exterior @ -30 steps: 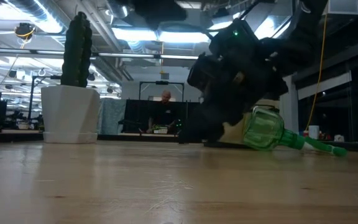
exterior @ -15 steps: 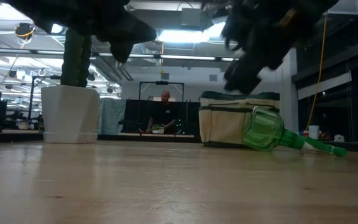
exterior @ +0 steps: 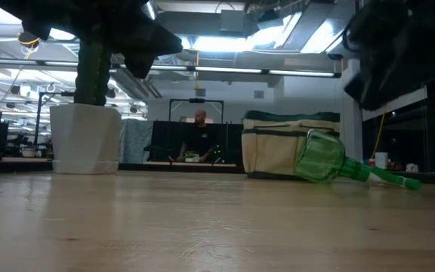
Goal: Pick & Place Garden tools in Gardening bag
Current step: Put the green spray bottle into the brown gardening bag
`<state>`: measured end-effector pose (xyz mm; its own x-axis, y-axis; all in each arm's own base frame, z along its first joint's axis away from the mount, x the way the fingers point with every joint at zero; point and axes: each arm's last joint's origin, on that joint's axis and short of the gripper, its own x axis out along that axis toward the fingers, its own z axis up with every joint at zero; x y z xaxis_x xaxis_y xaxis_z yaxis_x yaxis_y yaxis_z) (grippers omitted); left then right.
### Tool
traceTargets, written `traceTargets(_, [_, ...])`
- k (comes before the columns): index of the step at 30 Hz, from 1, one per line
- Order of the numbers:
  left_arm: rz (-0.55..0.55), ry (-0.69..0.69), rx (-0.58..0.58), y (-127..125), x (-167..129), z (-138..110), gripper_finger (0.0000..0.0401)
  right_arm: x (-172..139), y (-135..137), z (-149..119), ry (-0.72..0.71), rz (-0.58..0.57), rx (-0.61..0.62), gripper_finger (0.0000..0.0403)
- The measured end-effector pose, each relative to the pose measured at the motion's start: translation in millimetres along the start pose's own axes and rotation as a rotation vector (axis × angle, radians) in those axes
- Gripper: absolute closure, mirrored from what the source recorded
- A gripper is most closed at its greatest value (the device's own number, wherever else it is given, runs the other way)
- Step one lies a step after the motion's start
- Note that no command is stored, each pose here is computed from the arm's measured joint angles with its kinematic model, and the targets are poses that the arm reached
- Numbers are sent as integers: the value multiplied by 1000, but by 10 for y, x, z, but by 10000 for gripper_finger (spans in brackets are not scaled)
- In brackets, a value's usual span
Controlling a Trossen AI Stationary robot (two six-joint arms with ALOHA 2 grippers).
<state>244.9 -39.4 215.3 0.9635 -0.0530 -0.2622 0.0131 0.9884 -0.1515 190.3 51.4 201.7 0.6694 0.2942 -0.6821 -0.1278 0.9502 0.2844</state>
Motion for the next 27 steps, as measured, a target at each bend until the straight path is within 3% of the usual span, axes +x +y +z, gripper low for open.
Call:
traceTargets(5, [9,3,1,10,24,-15,370,57,-45,-156,-5,-10,142,236])
traceTargets(11, [69,1,14,54,29,-18,370,106,-39,-113,-48,5,192,236])
traceTargets(18, [99,3,8,118,33,-12,370,104,-27,-73,-87,21,186,236])
traceTargets(21, [100,5,8,120,33,-14,370,105,-45,-84,-91,-30,176,236])
traceTargets(27, [100,6,7,120,33,-16,370,104,-98,-233,61,-113,1,236])
